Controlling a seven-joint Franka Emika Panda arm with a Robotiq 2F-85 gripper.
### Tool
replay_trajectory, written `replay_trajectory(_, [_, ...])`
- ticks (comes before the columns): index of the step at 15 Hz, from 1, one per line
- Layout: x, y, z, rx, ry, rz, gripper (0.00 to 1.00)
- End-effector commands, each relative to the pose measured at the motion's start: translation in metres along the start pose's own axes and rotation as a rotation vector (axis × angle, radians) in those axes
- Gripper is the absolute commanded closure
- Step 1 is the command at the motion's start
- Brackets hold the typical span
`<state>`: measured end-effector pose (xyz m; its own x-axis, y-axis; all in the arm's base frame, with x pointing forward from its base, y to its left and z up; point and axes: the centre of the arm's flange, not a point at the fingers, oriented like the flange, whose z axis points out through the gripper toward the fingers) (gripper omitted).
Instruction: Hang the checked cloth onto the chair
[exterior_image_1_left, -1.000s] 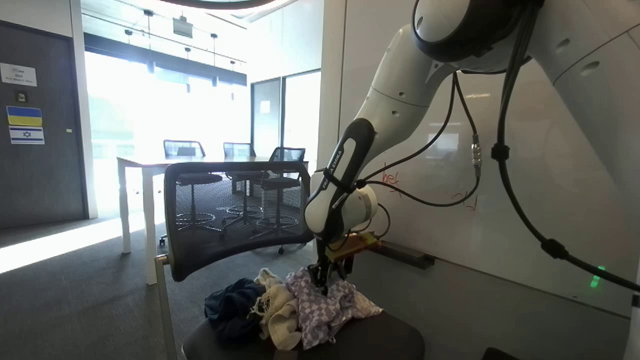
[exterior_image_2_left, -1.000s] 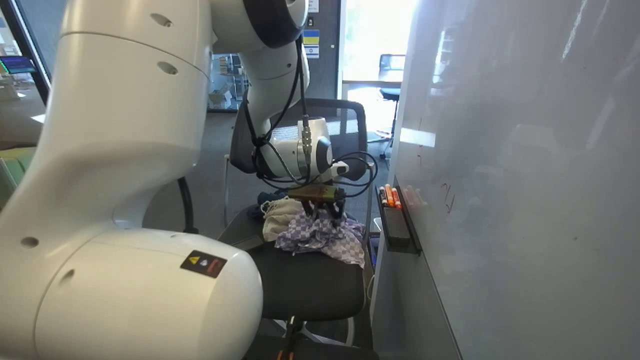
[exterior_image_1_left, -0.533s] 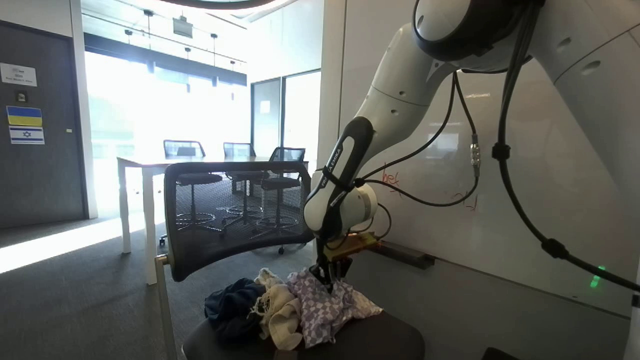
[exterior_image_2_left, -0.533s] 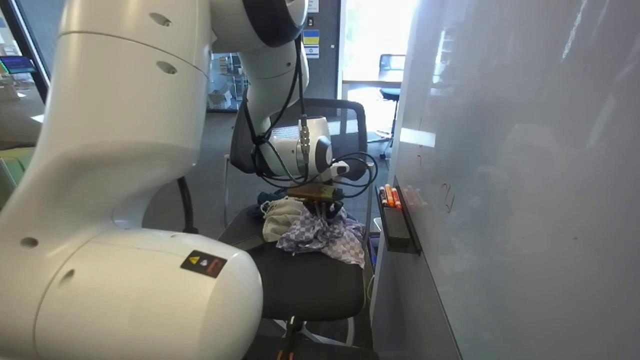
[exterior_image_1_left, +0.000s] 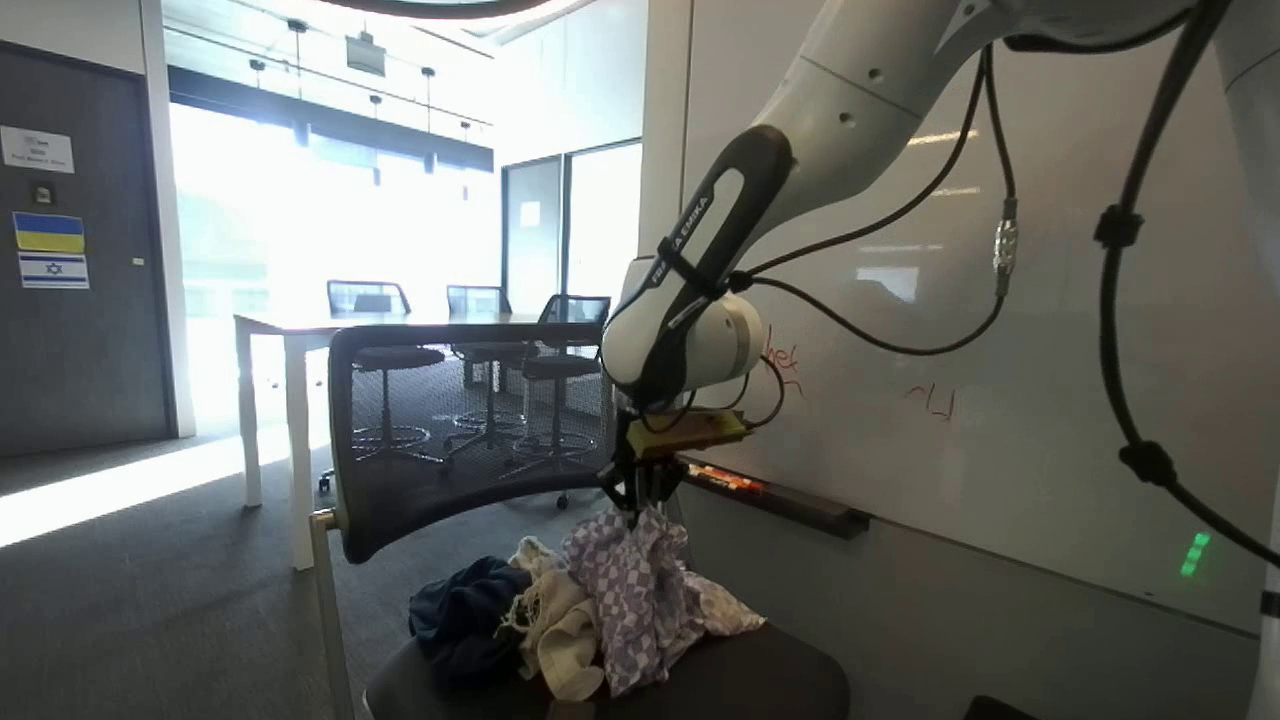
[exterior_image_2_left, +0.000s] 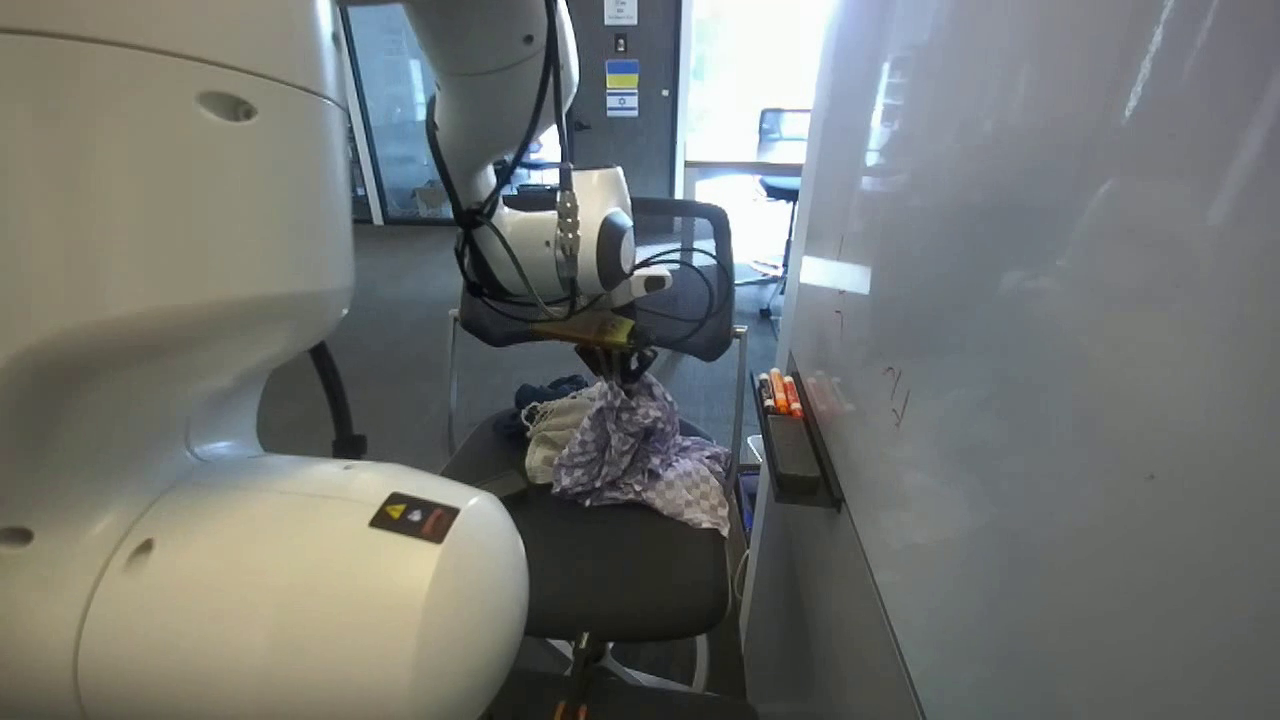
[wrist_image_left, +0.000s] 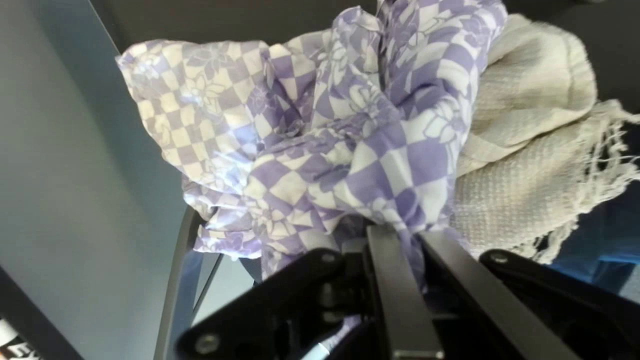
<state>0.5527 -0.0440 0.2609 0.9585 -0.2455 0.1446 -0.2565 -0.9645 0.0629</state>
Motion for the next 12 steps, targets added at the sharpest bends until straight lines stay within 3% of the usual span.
replay_trajectory(1, [-0.037, -0.015, -0.079, -0.017, 0.003, -0.009, 0.98])
replay_trajectory(5, [-0.040, -0.052, -0.137, -0.005, 0.112, -0.099, 0.98])
replay_trajectory(9, [-0.029, -0.119, -0.166, -0.030, 0.111, -0.248, 0.98])
replay_trajectory(12, [-0.016, -0.188, -0.198, -0.094, 0.211, -0.368, 0.98])
